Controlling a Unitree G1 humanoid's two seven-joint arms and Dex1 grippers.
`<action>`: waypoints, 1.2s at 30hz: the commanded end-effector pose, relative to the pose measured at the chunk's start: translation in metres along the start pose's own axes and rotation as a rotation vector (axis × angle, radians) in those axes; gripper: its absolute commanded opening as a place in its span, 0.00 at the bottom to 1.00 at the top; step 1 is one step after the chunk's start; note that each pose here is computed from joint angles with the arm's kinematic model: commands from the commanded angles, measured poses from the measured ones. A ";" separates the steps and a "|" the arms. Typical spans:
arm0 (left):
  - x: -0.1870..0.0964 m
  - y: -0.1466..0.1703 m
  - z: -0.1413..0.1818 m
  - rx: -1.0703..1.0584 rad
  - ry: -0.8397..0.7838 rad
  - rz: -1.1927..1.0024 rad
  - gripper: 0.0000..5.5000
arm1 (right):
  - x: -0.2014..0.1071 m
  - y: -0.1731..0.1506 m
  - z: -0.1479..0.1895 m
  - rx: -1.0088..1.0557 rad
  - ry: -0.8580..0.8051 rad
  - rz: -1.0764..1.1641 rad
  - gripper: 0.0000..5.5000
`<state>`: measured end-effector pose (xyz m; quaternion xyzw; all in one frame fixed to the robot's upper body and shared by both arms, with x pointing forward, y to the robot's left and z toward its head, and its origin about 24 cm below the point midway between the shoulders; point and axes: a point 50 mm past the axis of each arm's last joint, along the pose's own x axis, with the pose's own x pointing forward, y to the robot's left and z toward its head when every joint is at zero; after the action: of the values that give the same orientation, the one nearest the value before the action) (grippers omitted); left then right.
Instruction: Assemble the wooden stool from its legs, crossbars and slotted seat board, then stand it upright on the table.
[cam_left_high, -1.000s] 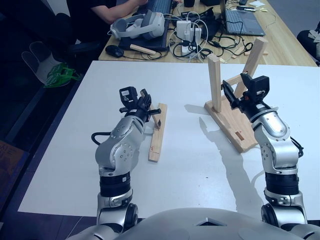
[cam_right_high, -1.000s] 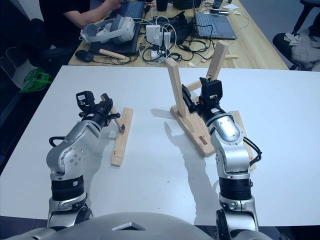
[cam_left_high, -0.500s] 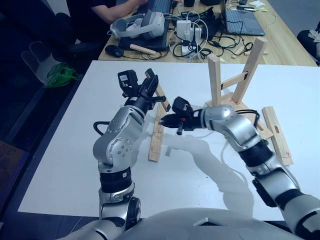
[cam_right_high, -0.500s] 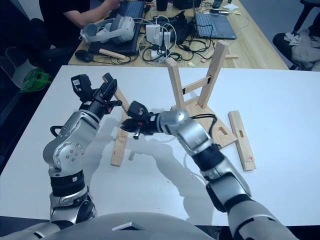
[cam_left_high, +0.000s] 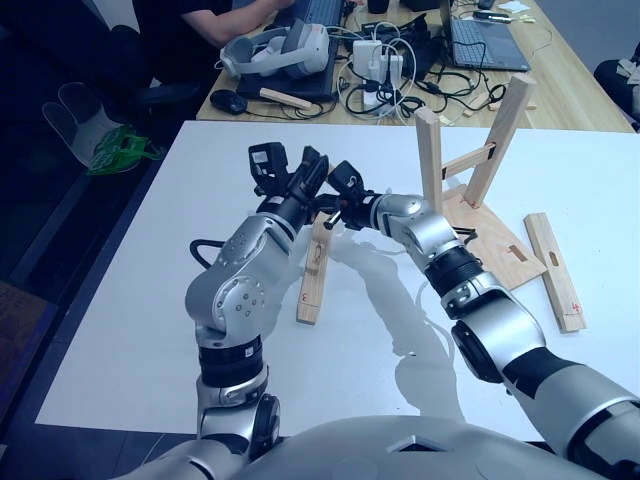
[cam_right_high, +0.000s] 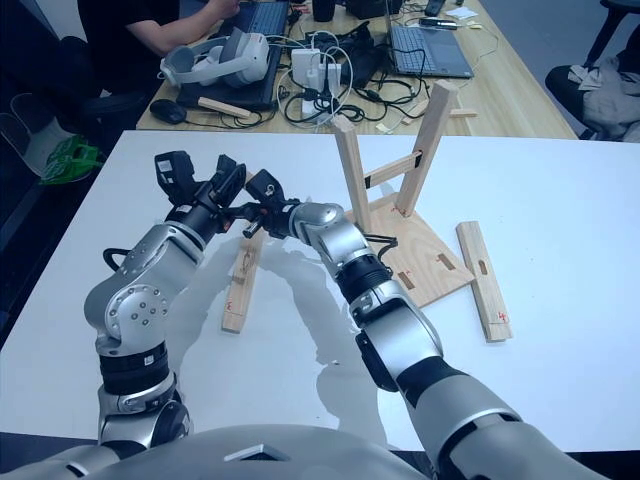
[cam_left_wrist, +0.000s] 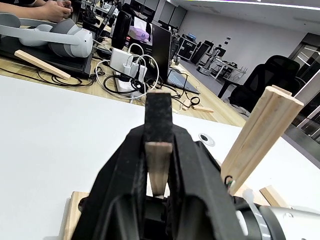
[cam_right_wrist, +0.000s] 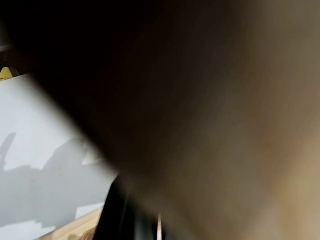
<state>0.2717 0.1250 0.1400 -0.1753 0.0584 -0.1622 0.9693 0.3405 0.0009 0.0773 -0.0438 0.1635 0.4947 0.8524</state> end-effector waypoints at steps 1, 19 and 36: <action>-0.008 0.002 0.003 0.197 0.002 0.026 0.07 | -0.042 -0.014 -0.033 0.034 0.122 -0.065 0.00; -0.028 0.017 -0.014 0.332 0.247 0.195 0.07 | -0.157 -0.045 -0.041 0.480 -0.121 -0.480 0.00; -0.037 0.020 -0.015 0.099 0.354 0.181 0.07 | -0.157 -0.045 -0.045 0.522 -0.132 -0.481 0.00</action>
<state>0.2406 0.1482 0.1254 -0.0934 0.2191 -0.1123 0.9647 0.2956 -0.1638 0.0805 0.1661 0.2143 0.2234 0.9363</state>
